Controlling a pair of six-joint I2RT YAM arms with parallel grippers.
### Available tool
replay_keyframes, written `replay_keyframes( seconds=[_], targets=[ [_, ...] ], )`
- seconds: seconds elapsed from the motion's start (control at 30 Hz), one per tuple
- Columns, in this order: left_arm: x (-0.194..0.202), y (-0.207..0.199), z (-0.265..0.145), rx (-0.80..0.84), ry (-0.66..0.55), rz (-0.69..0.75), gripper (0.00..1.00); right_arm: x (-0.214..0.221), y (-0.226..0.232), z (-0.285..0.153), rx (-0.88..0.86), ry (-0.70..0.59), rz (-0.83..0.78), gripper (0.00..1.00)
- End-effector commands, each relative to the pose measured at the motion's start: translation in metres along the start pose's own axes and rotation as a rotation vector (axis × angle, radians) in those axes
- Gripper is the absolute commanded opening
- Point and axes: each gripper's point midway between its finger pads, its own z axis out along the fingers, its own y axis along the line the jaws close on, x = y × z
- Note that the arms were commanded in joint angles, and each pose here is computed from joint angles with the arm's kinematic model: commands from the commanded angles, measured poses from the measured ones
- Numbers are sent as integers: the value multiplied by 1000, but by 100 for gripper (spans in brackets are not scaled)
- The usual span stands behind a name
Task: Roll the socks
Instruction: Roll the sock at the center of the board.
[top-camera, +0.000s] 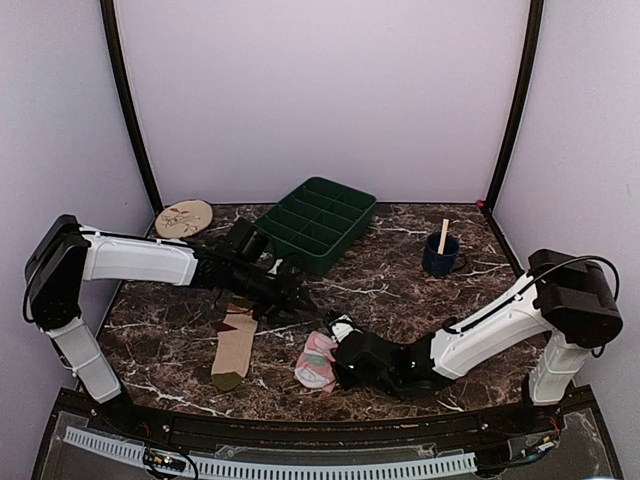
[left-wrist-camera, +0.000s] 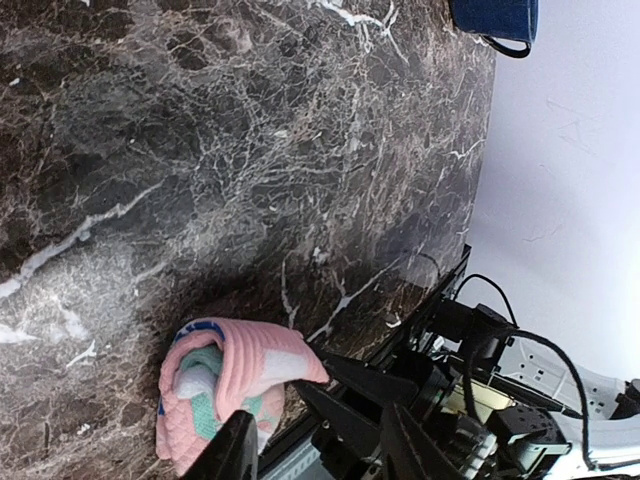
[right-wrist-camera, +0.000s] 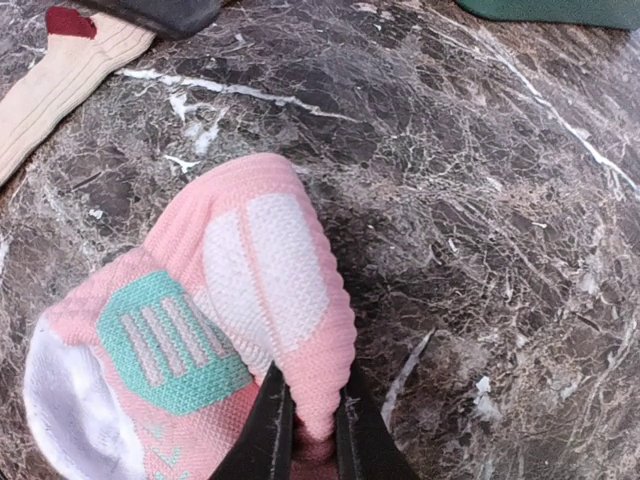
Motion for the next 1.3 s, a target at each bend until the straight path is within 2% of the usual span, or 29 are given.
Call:
replay_keyframes(
  seconds=[0.0, 0.13, 0.23, 0.43, 0.67, 0.8, 1.27],
  targets=[
    [6, -3, -9, 3, 86, -4, 46, 0, -4, -10, 92, -44, -142, 0],
    [15, -3, 0, 17, 195, 42, 48, 2, 1, -16, 114, -81, -198, 0],
    [16, 2, 8, 10, 245, 137, 50, 4, 4, -17, 116, -97, -225, 0],
    [10, 10, 20, 18, 264, 330, 50, 7, 5, -18, 122, -110, -262, 0],
    [9, -4, 20, 52, 316, 331, 49, 5, 5, -17, 153, -115, -320, 0],
    [9, -10, 17, 40, 347, 335, 54, 1, 6, -17, 158, -125, -332, 0],
    [35, 3, 26, 58, 473, 275, 58, -4, 7, -18, 178, -148, -364, 0]
  ],
)
